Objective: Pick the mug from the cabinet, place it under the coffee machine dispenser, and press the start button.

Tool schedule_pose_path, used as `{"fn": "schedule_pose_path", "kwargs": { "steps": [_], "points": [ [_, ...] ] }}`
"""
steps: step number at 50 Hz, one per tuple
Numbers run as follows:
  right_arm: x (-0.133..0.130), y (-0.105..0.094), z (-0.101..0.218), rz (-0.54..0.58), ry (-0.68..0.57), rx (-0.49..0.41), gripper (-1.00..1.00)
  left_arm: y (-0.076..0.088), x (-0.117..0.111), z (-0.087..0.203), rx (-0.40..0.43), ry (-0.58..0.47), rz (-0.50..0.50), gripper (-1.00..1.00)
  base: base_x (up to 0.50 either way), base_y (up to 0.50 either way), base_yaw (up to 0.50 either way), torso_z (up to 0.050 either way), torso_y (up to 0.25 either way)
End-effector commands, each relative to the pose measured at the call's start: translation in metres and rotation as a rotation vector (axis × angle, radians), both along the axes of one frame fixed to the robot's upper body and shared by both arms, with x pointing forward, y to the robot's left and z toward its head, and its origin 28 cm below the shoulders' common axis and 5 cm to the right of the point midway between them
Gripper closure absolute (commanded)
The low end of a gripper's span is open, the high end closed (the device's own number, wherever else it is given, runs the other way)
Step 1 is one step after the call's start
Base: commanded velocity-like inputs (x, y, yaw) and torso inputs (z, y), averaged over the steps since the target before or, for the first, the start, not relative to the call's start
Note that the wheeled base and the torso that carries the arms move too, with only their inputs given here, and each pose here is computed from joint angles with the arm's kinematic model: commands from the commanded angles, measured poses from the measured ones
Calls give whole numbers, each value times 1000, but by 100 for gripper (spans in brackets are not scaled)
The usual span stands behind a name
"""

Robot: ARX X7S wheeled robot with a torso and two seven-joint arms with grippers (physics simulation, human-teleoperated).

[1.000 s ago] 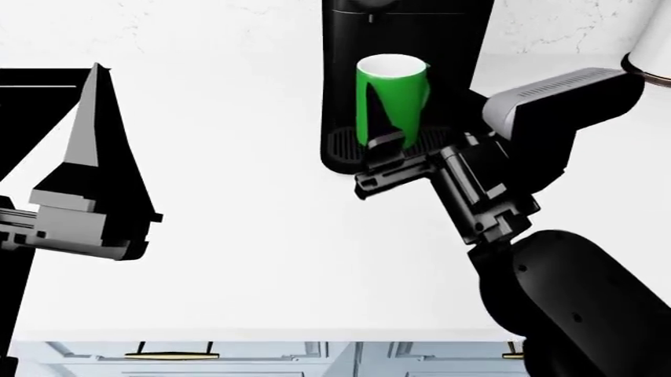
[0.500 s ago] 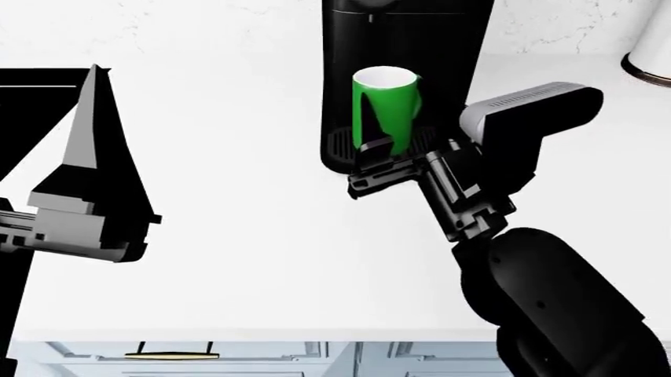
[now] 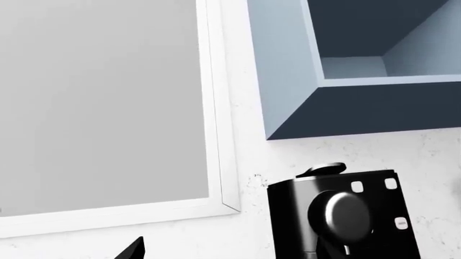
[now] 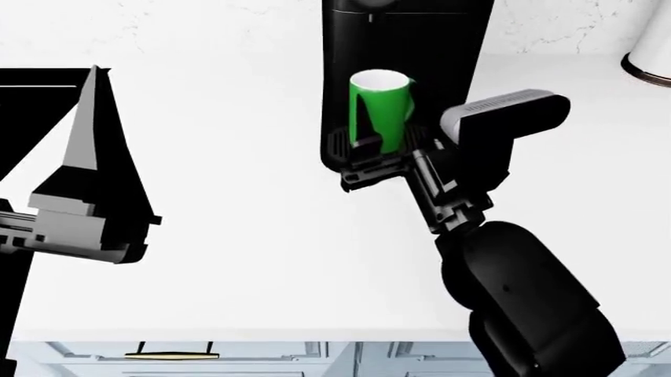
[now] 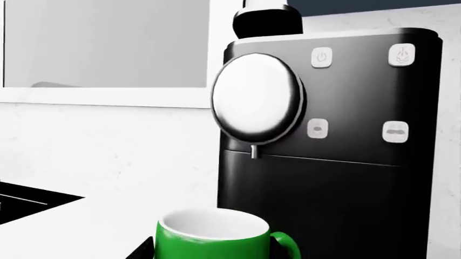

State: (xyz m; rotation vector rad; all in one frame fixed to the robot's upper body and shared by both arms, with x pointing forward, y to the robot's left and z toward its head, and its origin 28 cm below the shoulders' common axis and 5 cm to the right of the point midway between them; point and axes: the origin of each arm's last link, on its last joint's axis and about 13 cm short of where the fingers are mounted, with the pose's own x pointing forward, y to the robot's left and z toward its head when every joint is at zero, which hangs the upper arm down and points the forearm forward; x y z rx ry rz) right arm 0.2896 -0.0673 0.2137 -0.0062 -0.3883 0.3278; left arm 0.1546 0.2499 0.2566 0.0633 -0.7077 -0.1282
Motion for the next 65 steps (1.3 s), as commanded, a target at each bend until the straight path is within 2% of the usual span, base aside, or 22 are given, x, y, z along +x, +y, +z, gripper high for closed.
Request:
{"fn": "schedule_pose_path", "kwargs": {
  "steps": [1, 34, 65],
  "points": [
    [11, 4, 0, -17, -34, -15, 100, 0, -1, -1, 1, 2, 2, -100, 0, 0, 0, 0, 0],
    [37, 11, 4, -53, -55, -13, 100, 2, -2, -1, 3, -1, 10, -100, 0, 0, 0, 0, 0],
    [49, 13, -5, -80, -38, -32, 100, 3, -4, -2, 1, -6, 18, -100, 0, 0, 0, 0, 0]
  ]
}}
